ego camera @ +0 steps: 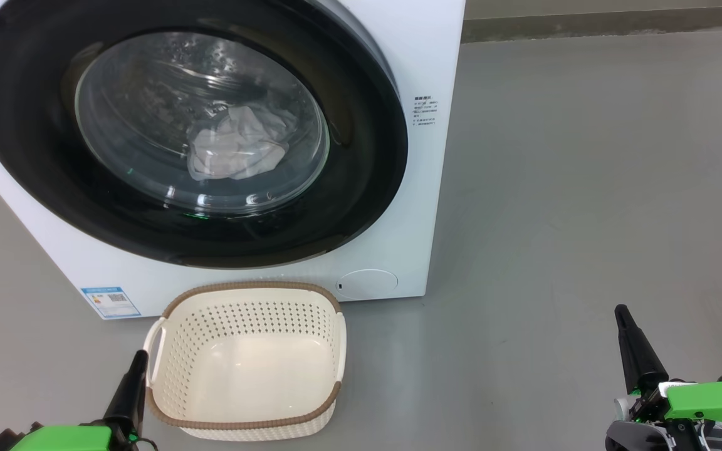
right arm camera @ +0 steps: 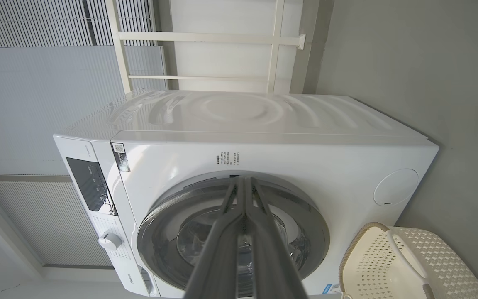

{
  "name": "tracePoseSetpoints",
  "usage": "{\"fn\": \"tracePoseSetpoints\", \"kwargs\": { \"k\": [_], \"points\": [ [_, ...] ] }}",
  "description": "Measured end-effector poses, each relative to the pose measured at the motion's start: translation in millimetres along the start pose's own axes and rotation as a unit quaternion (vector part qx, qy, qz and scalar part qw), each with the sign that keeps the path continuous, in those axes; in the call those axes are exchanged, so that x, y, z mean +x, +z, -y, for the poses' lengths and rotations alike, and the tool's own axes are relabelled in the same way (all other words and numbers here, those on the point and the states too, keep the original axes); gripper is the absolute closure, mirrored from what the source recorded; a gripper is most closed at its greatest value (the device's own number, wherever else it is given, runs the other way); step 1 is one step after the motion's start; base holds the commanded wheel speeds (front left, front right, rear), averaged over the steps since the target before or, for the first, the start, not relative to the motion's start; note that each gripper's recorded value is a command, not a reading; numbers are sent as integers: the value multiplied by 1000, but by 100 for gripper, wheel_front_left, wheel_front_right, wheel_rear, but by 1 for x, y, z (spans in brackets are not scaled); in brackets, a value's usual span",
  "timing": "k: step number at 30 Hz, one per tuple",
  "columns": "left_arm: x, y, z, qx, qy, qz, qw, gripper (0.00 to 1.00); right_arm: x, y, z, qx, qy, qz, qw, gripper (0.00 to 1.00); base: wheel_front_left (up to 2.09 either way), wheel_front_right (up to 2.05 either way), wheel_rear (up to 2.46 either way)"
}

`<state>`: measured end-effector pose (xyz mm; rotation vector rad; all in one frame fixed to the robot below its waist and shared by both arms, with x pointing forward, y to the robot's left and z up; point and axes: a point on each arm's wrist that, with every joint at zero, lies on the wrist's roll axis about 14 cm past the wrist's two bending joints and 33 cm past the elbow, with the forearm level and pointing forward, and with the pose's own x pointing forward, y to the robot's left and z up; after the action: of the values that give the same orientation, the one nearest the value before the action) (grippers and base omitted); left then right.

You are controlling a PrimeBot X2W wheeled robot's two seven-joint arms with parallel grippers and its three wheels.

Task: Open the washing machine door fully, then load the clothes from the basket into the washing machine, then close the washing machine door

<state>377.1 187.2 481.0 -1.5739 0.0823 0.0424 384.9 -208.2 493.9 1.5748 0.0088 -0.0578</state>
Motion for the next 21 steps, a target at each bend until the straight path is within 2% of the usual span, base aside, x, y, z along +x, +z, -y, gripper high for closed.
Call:
{"fn": "tracePoseSetpoints", "kwargs": {
  "k": [21],
  "points": [
    [0, 0, 0, 0, 0, 0, 1000, 100, 0, 0, 0, 0, 0, 0, 1000, 100, 0, 0, 0]
  ]
}}
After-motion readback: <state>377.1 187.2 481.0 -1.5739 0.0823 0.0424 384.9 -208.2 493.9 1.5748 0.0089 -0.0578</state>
